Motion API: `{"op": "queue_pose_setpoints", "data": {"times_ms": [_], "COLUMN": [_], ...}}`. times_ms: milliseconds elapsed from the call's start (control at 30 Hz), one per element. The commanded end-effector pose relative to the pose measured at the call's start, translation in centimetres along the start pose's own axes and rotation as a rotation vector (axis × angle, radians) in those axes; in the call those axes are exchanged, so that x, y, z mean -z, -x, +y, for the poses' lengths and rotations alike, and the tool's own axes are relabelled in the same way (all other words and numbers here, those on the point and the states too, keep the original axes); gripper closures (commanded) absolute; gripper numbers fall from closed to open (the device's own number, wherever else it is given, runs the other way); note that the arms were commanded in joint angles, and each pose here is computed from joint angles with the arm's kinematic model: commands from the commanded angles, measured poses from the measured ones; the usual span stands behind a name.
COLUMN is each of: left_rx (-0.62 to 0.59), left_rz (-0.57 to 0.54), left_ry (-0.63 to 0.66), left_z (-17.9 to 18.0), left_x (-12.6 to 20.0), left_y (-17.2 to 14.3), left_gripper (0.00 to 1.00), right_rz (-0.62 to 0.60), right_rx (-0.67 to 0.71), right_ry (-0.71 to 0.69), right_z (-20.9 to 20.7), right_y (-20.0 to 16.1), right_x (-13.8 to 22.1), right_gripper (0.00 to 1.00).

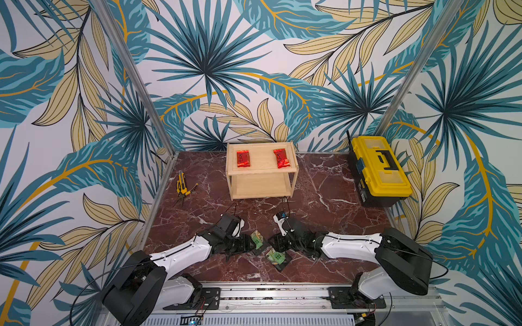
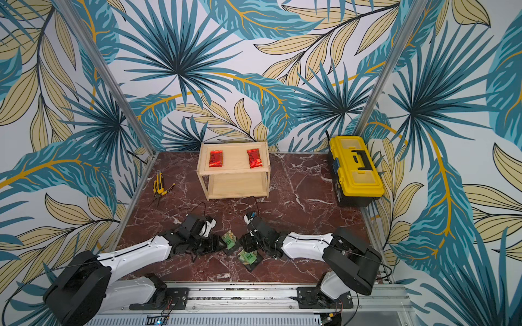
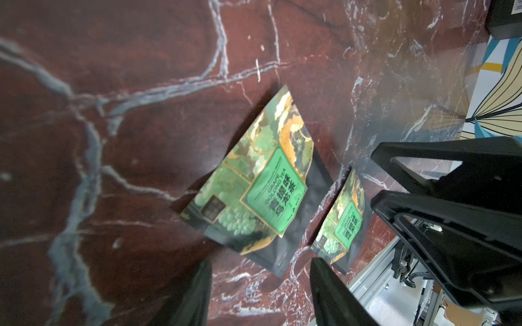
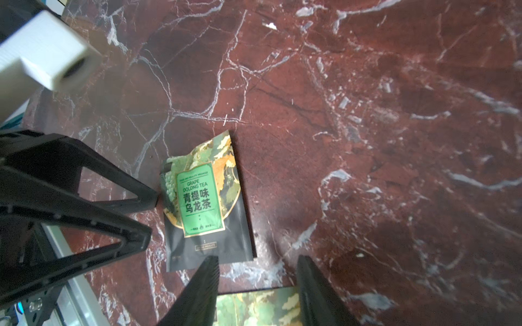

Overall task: Place the tea bags on the shelf by color
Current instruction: Move the tea bag to the center of the board, then pick up the tea bag from the center of the board.

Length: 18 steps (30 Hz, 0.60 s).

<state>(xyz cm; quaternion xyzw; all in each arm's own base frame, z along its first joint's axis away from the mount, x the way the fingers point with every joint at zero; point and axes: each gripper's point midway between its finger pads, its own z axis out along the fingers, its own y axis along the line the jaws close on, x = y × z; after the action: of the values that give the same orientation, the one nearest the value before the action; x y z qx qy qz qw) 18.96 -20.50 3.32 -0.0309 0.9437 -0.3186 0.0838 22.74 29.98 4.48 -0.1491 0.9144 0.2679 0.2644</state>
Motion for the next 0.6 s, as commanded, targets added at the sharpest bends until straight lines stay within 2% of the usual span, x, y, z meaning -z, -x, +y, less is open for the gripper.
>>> {"op": "queue_pose_setpoints", "data": {"times_ms": [0,367,500,567], "left_rx": [-0.006,-0.044,-0.070,-0.088], "left_rz": [-0.003,-0.040,-0.065,-0.079], "left_ry": [0.041,0.040,0.016,-0.032], "left_z": [0.8,0.8,0.1,-0.7], "left_x": [-0.6,-0.4,0.3,0.9], "left_y": [0.6,2.5,2.8,2.6], "left_gripper": [0.40,0.42,0.47,0.58], "right_rz": [0.005,0.022,0.027,0.020], "right_rx": [-0.029,-0.098,-0.125,-0.139], "right_ry": [0.009,0.080,0.096,0.101], "right_z": [-0.4,0.5,0.6,0.6], "right_y": [-0.6,-0.3,-0.2,0.0], "right_x": [-0.7,-1.2,-1.3,-1.3], "right_gripper": [0.50,0.50,0.50,0.50]}}
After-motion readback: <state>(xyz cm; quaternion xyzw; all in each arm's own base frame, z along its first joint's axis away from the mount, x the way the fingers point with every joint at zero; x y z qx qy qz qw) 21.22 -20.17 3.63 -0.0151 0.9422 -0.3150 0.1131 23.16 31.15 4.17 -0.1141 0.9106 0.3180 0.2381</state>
